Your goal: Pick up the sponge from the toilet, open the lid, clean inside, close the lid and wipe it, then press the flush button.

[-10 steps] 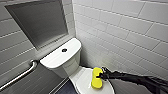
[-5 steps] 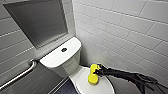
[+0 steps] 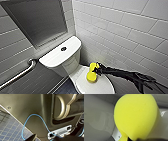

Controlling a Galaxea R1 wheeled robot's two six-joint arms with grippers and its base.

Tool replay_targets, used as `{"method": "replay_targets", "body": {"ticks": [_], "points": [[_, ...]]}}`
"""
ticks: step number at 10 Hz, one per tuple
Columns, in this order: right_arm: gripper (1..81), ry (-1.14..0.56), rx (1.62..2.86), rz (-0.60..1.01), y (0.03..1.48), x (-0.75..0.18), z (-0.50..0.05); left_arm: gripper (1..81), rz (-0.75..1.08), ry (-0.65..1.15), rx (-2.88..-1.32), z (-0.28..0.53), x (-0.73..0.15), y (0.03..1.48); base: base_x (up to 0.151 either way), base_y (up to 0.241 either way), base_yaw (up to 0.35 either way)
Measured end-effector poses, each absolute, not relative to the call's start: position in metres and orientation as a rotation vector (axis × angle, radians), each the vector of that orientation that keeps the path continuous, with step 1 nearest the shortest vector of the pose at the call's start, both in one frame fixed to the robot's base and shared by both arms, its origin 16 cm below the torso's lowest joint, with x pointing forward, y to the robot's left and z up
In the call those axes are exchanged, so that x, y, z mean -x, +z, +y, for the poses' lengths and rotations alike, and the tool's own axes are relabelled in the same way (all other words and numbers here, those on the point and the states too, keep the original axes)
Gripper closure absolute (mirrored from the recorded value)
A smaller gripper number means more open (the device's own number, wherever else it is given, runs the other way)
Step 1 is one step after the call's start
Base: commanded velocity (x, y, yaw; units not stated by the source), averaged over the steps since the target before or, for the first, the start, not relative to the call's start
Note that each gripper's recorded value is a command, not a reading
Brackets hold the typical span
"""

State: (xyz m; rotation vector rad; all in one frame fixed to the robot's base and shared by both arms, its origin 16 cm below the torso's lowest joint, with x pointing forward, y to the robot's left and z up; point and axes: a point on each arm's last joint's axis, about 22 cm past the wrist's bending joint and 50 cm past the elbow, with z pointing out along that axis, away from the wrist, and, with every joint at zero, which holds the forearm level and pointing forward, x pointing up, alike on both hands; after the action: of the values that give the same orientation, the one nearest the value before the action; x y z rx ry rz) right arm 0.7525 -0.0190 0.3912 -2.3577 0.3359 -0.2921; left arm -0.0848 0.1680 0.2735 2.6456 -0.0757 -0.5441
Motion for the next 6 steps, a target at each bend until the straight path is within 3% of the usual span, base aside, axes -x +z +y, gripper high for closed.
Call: {"method": "replay_targets", "body": {"ticks": [6], "points": [[81.1,-0.275,2.336,0.649,0.334,-0.705,-0.076,1.0,-0.072,-0.562,-2.644,0.169,0.094,0.278,0.000,0.000,0.000]]}}
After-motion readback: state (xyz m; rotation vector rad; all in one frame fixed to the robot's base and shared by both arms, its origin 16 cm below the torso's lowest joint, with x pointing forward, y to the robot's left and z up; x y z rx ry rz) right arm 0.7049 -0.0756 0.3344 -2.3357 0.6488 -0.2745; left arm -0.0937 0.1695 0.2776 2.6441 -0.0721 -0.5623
